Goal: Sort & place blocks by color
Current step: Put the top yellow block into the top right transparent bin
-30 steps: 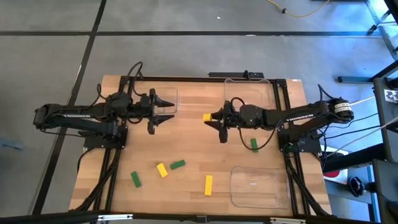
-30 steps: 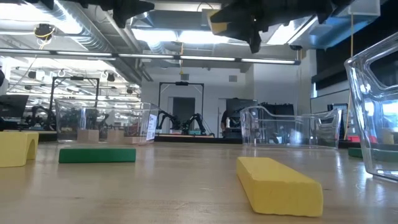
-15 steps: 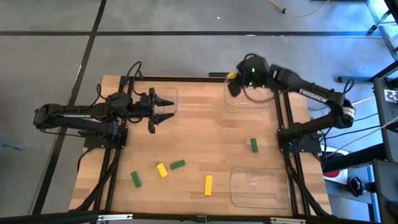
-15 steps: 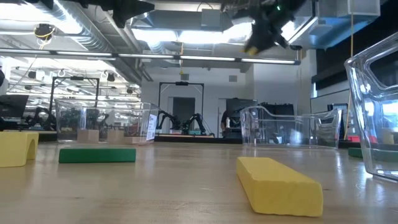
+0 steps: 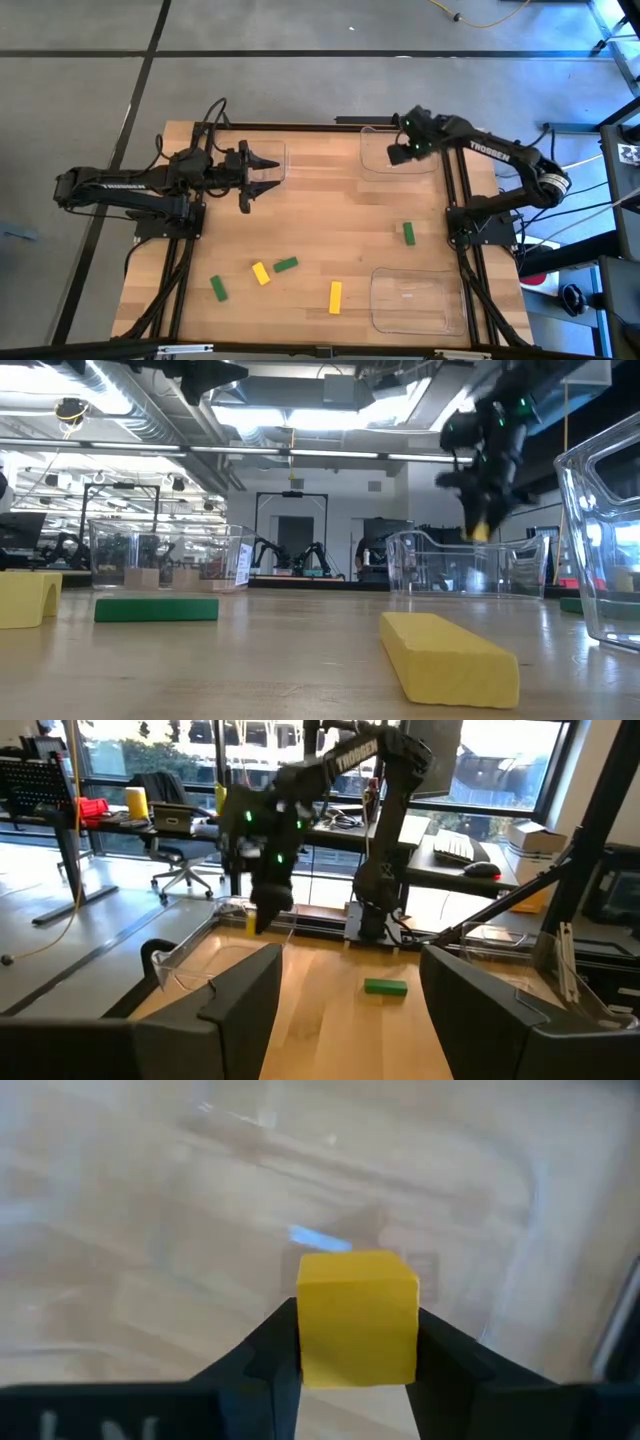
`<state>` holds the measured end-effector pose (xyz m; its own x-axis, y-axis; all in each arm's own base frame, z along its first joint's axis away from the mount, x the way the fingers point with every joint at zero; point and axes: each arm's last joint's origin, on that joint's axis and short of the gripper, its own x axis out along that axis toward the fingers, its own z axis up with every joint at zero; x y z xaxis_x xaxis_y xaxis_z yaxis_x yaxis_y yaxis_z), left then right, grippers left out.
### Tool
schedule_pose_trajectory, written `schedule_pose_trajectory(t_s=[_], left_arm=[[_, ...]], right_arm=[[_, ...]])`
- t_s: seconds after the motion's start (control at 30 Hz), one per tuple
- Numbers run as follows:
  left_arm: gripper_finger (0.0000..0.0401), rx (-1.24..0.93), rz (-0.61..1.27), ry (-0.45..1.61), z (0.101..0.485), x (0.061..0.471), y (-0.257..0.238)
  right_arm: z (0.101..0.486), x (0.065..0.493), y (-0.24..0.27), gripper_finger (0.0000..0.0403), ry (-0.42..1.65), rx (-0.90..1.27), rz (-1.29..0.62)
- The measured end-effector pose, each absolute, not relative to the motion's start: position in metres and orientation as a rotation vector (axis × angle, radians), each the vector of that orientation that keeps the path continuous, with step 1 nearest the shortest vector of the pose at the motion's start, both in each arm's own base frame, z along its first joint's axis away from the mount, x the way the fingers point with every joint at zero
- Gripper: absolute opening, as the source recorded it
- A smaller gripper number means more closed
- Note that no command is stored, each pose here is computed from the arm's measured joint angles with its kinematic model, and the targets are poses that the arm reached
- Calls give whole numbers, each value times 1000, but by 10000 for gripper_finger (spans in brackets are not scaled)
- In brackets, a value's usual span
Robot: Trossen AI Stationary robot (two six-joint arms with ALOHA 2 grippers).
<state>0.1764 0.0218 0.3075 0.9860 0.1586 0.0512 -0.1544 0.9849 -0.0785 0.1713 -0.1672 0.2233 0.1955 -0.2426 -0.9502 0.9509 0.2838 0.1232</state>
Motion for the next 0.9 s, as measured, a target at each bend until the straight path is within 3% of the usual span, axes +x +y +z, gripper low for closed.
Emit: schedule_pose_trajectory(t_s=[0.17,0.4,0.9], left_arm=[[230,-74,157,-58,308,176,22],[230,-74,157,-58,308,176,22],[230,-75,182,-59,308,176,23]], right_arm=[[192,161,-166,133,960,1019,-1078],[185,164,-171,133,862,1058,-1122],[166,163,-172,133,996,1109,-1140]])
